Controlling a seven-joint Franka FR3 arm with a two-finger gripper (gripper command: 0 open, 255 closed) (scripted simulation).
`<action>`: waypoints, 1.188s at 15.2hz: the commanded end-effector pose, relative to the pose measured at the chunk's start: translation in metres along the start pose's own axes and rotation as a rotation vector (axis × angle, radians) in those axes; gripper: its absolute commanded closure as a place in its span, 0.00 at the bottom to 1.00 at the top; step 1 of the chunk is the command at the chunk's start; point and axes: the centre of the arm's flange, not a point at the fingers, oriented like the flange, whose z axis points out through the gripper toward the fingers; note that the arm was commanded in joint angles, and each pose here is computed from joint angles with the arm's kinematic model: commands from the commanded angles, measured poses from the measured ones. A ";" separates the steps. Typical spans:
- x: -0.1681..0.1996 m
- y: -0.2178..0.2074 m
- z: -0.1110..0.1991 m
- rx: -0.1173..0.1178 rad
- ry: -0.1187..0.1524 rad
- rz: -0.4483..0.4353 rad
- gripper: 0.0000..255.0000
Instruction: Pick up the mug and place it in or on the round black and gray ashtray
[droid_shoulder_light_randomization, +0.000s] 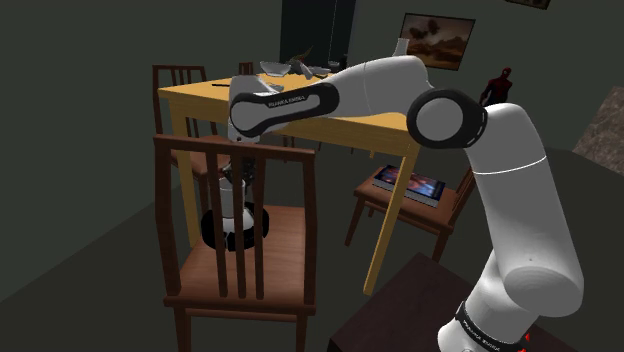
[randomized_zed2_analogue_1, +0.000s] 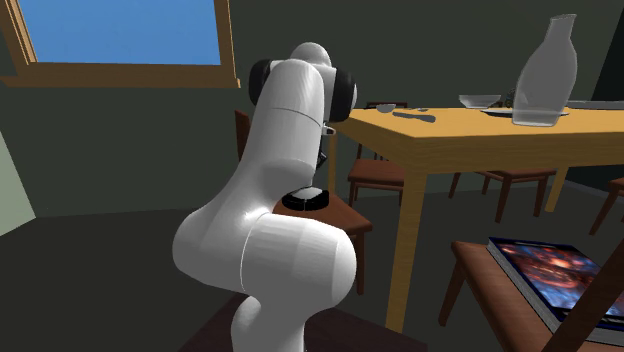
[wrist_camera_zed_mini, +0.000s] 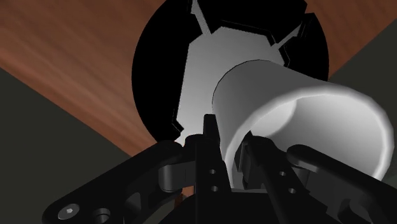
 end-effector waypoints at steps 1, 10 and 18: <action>0.000 0.002 0.008 0.000 0.001 0.000 1.00; 0.000 0.002 0.008 0.000 0.001 0.000 0.00; 0.000 0.002 -0.042 0.000 0.001 0.000 0.00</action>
